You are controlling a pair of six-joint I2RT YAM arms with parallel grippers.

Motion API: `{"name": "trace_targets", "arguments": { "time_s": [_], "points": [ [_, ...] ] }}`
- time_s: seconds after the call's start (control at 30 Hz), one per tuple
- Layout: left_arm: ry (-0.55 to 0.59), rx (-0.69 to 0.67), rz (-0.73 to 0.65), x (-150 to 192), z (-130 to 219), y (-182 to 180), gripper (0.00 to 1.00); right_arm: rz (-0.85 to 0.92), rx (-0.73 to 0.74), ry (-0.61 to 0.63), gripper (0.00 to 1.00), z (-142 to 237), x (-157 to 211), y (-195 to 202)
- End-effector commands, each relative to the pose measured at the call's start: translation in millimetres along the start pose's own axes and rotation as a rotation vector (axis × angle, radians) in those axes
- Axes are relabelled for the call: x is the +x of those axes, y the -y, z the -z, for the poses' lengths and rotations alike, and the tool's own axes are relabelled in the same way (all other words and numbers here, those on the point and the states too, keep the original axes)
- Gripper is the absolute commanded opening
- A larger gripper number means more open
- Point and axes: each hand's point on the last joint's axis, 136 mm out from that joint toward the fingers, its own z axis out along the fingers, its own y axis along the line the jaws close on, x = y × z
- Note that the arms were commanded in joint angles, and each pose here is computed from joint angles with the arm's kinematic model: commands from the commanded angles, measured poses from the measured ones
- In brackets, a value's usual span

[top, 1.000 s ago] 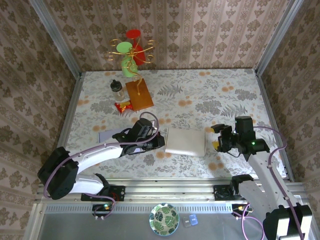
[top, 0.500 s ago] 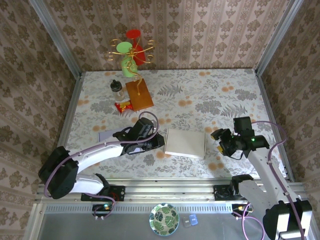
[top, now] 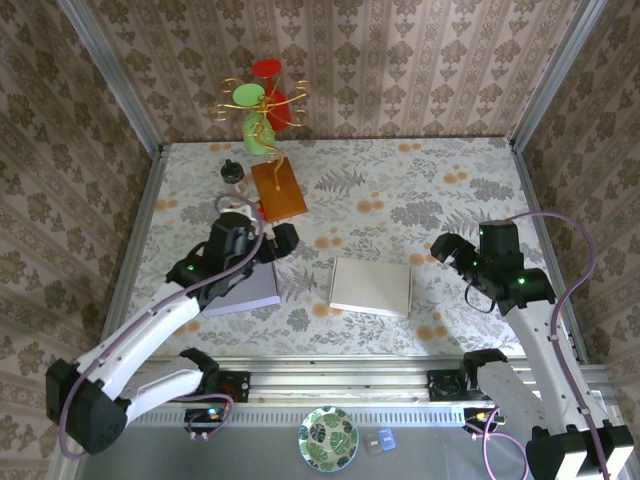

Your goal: Fold the paper box

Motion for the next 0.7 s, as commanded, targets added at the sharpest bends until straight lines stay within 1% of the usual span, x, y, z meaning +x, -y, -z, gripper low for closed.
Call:
{"name": "trace_targets", "arguments": {
  "time_s": [0.0,0.07,0.1,0.17,0.27,0.33,0.37,0.4,0.47,0.5,0.6,0.67],
  "points": [
    [0.056,-0.141,-0.030,-7.9,13.3,-44.5,1.00,0.070,0.143,0.171,1.00,-4.1,-34.9,20.1],
    [0.119,-0.244,-0.018,-18.2,25.4,-71.5,1.00,0.084,0.197,0.220,1.00,-13.4,-44.7,27.8],
    [0.149,-0.305,-0.018,-22.2,32.1,-83.3,1.00,0.116,0.180,0.249,1.00,-20.3,-50.3,23.7],
    [0.212,-0.477,-0.018,-30.4,50.0,-117.5,1.00,0.160,0.136,0.326,1.00,-36.6,-59.4,17.3],
    [0.295,-0.721,-0.054,-38.2,77.4,-156.7,1.00,0.228,0.098,0.453,1.00,-56.2,-68.8,14.9],
    [0.322,-0.811,-0.096,-41.5,88.0,-172.7,1.00,0.301,0.091,0.490,1.00,-69.5,-70.7,13.1],
    [0.332,-0.825,-0.120,-44.3,90.1,-177.3,1.00,0.324,0.086,0.492,1.00,-74.8,-73.9,9.5],
    [0.335,-0.832,-0.151,-45.6,90.2,-181.8,1.00,0.363,0.097,0.462,1.00,-82.1,-73.1,8.0],
    [0.358,-0.867,-0.184,-47.9,94.0,-193.2,1.00,0.435,0.047,0.423,1.00,-98.4,-73.1,-8.1],
    [0.362,-0.887,-0.199,-47.7,95.2,-198.7,1.00,0.461,0.026,0.423,1.00,-102.9,-73.9,-15.0],
    [0.369,-0.921,-0.241,-50.3,93.7,-213.2,1.00,0.484,-0.013,0.484,1.00,-113.3,-80.6,-24.9],
    [0.367,-0.908,-0.280,-52.0,86.3,-220.2,1.00,0.523,0.001,0.433,1.00,-125.1,-78.5,-25.4]
  ]
}}
